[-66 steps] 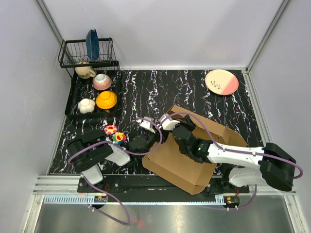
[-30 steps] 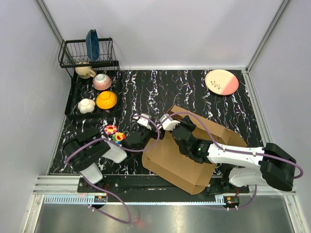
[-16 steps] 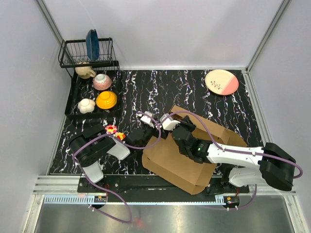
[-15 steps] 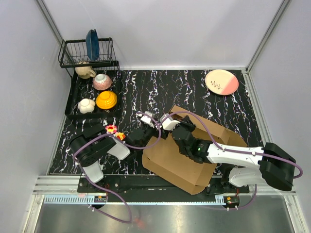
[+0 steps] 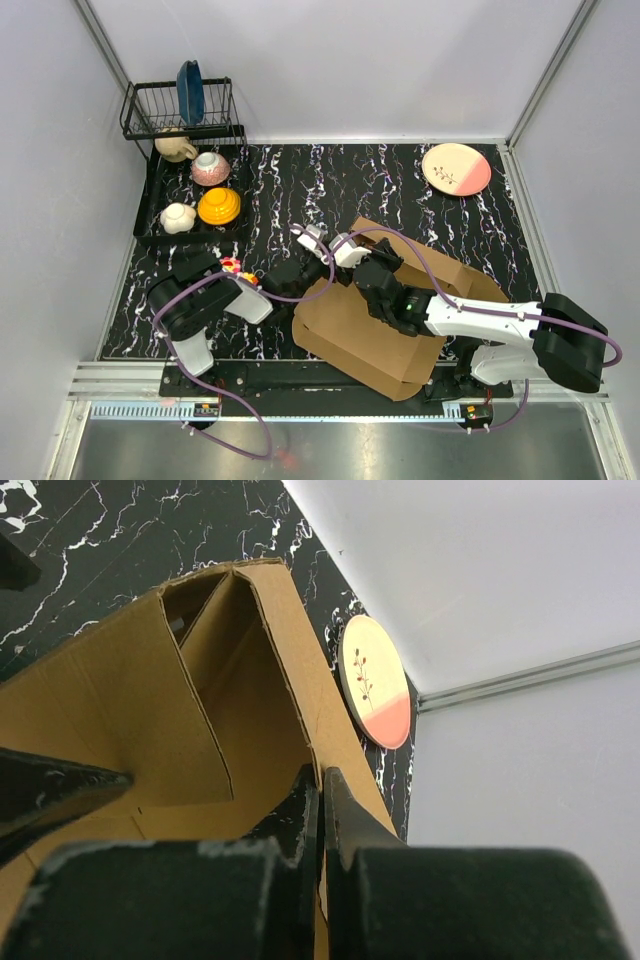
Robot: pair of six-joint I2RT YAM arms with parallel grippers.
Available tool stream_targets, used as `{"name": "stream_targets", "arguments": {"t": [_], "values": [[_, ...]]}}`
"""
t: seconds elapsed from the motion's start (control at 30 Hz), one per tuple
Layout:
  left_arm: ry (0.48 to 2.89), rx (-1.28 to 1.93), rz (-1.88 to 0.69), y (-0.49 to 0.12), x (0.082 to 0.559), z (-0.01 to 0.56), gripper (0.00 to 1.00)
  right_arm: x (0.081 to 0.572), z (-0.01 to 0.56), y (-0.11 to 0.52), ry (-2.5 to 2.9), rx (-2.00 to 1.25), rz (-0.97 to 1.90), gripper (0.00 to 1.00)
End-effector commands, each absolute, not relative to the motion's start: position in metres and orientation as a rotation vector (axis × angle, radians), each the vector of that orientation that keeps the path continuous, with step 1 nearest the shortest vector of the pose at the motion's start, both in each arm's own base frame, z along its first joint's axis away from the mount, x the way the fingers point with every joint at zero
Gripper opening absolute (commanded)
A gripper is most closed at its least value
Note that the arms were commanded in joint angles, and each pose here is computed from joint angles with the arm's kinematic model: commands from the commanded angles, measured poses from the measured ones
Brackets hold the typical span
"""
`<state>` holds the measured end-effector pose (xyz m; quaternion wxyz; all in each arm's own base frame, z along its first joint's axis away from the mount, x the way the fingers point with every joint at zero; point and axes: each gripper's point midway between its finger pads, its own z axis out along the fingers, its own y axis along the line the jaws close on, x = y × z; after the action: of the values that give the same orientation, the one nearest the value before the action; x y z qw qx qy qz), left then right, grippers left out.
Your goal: Fold the paper box
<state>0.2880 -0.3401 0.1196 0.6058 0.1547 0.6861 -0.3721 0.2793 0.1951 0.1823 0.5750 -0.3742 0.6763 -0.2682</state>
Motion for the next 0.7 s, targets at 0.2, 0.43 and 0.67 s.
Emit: {"name": "stream_targets", "arguments": {"t": [0.2, 0.43, 0.67], "values": [[1.172, 0.299, -1.009, -0.359, 0.297, 0.221, 0.96, 0.267, 0.149, 0.213, 1.639, -0.970, -0.482, 0.00], [1.205, 0.272, -0.983, -0.363, 0.312, 0.206, 0.72, 0.267, 0.152, 0.213, 1.639, -0.960, -0.468, 0.00], [1.197, 0.262, -0.965, -0.363, 0.319, 0.208, 0.26, 0.266, 0.154, 0.213, 1.637, -0.956, -0.461, 0.00]]}}
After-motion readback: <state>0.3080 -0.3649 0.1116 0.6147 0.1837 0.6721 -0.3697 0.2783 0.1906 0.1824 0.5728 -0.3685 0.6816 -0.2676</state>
